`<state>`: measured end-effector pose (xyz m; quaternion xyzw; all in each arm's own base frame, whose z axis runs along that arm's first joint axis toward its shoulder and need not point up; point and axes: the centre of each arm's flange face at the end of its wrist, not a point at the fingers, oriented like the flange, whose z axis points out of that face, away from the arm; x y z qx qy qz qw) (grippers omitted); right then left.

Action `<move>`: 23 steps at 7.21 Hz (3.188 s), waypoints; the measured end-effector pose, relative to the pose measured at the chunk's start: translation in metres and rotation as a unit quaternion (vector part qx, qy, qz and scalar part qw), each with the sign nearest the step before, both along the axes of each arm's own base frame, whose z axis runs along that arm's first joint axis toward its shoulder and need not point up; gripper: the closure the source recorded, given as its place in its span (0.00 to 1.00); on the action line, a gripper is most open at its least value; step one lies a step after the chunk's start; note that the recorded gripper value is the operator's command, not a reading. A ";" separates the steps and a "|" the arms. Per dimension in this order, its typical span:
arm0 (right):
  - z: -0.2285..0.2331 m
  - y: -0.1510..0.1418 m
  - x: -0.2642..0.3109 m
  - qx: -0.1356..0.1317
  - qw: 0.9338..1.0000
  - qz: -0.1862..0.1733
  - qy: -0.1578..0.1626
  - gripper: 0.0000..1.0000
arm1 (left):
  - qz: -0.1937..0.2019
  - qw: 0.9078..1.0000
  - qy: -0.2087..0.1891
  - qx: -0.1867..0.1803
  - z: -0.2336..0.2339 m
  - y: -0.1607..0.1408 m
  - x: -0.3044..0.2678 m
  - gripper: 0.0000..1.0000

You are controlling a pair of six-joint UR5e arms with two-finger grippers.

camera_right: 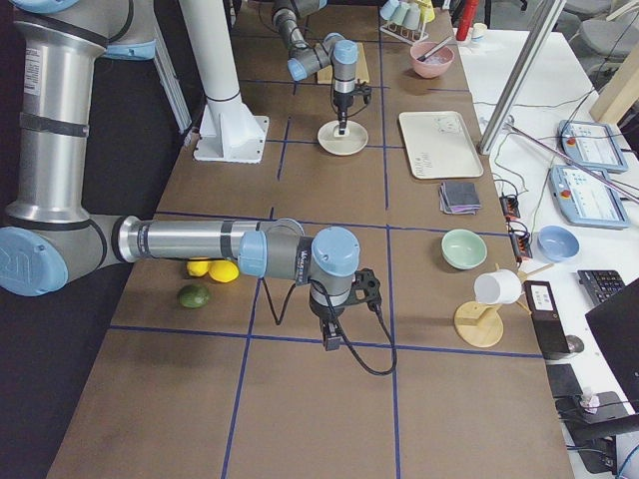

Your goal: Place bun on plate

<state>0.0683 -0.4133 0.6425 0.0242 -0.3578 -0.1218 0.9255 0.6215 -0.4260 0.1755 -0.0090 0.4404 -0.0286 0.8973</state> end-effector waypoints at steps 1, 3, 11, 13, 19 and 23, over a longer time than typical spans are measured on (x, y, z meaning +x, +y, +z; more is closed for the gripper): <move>0.000 0.000 0.000 0.000 1.000 0.000 0.000 0.00 | 0.000 1.000 0.005 0.004 -0.001 0.000 0.000 0.00; 0.000 0.000 0.000 0.000 1.000 0.000 0.000 0.00 | -0.002 1.000 0.009 0.012 0.000 -0.006 -0.006 0.00; 0.002 -0.001 -0.001 -0.001 1.000 -0.001 0.000 0.00 | 0.124 0.981 -0.062 0.138 0.284 -0.126 -0.436 0.00; 0.002 -0.001 -0.001 -0.002 1.000 -0.001 0.000 0.00 | 0.099 0.986 -0.069 0.118 0.374 -0.096 -0.564 0.00; 0.004 0.000 -0.001 -0.003 1.000 -0.001 0.000 0.00 | 0.043 0.994 -0.099 0.021 0.479 -0.018 -0.652 0.00; 0.004 0.000 -0.001 -0.003 1.000 -0.001 0.000 0.00 | 0.046 0.994 -0.097 0.018 0.482 -0.014 -0.651 0.00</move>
